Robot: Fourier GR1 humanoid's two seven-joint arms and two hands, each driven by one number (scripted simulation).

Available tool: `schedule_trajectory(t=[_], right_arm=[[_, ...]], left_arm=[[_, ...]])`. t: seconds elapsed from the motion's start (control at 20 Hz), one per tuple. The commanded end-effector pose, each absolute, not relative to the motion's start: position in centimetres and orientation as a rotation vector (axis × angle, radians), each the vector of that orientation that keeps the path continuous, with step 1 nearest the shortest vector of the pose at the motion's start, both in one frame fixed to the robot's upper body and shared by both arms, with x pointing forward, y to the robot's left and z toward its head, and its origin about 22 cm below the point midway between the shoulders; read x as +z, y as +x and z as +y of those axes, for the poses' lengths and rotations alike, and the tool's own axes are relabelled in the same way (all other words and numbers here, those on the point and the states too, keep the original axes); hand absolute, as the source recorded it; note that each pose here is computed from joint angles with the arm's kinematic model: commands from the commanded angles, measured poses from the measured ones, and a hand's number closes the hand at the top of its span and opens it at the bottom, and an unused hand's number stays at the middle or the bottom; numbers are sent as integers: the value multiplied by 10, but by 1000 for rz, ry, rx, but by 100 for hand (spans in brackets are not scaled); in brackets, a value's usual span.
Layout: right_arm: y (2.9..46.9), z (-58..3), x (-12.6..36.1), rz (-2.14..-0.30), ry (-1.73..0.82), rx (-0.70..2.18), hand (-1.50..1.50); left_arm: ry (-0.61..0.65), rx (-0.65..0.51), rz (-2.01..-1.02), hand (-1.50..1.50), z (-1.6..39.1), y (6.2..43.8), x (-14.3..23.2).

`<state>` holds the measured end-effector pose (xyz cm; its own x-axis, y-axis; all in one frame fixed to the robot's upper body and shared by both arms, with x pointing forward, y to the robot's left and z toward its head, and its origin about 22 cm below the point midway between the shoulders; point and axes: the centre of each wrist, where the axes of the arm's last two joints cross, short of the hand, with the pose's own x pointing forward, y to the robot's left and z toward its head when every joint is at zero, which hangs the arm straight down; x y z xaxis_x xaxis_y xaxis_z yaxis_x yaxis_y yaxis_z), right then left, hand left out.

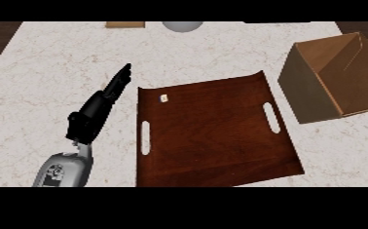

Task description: Pick the lemon from the tray and place it in the cardboard box

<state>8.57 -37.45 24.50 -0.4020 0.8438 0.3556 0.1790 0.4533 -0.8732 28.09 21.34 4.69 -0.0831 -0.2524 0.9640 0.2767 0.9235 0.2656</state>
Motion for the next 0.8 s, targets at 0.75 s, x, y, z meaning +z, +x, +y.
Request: schedule_trajectory(t=[0.75], right_arm=[[200,-365,279,-1780,-908,834,150]], left_arm=[[-57,-456,-1632,0,197,290,51]])
